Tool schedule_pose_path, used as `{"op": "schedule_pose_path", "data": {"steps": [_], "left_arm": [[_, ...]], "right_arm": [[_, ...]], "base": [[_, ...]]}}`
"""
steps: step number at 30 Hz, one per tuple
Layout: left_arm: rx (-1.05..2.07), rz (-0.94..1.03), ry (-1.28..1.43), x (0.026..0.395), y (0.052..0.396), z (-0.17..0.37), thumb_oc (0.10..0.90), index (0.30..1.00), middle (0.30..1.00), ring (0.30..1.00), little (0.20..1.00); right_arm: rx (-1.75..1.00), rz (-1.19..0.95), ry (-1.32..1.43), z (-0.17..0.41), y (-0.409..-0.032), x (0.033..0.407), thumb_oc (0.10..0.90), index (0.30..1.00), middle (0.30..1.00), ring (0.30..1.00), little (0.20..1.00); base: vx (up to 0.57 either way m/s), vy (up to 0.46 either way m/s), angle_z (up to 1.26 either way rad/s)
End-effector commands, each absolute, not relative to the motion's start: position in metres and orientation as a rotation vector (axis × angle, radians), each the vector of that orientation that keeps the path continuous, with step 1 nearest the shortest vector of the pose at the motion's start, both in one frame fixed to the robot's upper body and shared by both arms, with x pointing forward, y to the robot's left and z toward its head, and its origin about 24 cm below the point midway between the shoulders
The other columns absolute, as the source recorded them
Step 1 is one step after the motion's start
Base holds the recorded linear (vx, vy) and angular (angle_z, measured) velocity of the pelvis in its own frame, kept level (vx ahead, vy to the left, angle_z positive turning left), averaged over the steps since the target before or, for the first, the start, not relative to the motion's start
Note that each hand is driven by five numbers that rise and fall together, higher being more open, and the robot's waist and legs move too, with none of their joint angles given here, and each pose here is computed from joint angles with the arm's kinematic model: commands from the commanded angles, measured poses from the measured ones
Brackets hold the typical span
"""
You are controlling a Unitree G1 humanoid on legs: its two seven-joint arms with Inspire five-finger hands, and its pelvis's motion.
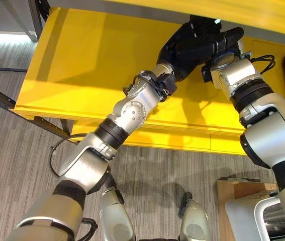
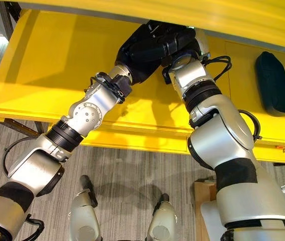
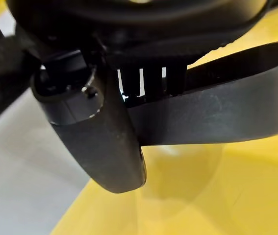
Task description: Move parts from the plastic box to the shelf.
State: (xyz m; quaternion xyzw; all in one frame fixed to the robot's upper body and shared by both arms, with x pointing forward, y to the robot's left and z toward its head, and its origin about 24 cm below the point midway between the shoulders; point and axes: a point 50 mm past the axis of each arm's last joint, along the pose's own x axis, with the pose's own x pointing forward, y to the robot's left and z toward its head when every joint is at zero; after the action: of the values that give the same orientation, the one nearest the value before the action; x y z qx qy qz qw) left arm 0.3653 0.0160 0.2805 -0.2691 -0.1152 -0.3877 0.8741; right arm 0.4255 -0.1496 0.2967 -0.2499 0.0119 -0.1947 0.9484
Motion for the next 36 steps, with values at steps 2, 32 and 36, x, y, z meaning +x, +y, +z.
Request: {"op": "schedule_pose_path", "data": {"steps": [2, 32, 36], "left_arm": [[-0.67, -0.956, -0.385, 0.342, -0.019, 0.318, 0.9, 1.0, 1.0, 1.0, 1.0], [-0.255, 0.098, -0.87, 0.374, 0.141, 0.381, 0.9, 1.0, 1.0, 1.0, 1.0], [-0.308, -0.179, -0.892, 0.371, 0.122, 0.386, 0.9, 1.0, 1.0, 1.0, 1.0]], "right_arm": [[-0.582, -0.501, -0.159, 0.345, -0.145, 0.417, 0.4, 0.3, 0.3, 0.3, 0.3], [-0.508, -0.722, 0.093, 0.307, -0.229, 0.412, 0.4, 0.3, 0.3, 0.3, 0.3], [-0.509, -0.723, 0.08, 0.308, -0.225, 0.413, 0.4, 0.3, 0.3, 0.3, 0.3]], "base": [[0.1, 0.022, -0.07], [0.01, -0.008, 0.03], [-0.02, -0.007, 0.07]]}}
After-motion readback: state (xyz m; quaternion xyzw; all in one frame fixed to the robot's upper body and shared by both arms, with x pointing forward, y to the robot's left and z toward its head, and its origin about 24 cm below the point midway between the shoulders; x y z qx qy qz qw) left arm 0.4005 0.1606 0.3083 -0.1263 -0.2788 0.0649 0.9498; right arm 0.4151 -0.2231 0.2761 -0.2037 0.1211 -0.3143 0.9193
